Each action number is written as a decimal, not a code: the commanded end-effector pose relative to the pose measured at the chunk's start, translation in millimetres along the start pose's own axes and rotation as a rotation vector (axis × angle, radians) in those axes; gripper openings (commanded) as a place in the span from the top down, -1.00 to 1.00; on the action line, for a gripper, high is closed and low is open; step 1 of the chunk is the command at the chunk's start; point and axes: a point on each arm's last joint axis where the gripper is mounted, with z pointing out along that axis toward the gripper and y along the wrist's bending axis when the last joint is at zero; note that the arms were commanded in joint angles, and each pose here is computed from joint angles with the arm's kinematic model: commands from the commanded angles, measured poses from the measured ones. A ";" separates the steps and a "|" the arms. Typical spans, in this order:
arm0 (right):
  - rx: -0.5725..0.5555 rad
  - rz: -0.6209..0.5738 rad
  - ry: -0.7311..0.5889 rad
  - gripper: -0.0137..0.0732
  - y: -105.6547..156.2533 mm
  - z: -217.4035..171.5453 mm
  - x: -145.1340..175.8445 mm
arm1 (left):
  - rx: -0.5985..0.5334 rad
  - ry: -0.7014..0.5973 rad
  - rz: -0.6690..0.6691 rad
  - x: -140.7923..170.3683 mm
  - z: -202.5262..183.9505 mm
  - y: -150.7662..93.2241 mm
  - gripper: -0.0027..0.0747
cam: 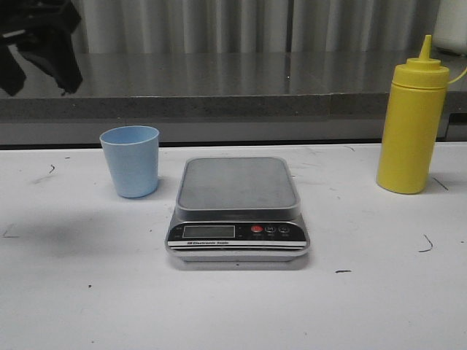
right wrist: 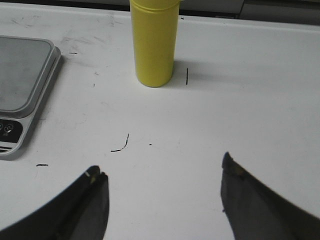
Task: Pour seasoning into cup on scale with both arms
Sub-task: 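Lower the left gripper onto the light blue cup and grasp it, then lift the blue cup with the left gripper and set it on the scale, then open the left gripper and raise it away from the cup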
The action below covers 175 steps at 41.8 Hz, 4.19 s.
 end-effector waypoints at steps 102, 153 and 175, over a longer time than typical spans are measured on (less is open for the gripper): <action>0.012 -0.019 -0.086 -0.47 -0.9 -3.4 -14.6 | 0.179 0.021 0.256 -71.7 57.9 -137.7 0.98; 0.012 -0.019 -0.086 -0.47 -0.9 -3.4 -14.6 | 0.159 -0.306 0.147 1.5 -137.1 -56.6 -0.20; 0.012 -0.019 -0.086 -0.47 -0.9 -3.4 -14.6 | 0.166 -0.374 0.141 117.5 -171.7 -30.3 -0.20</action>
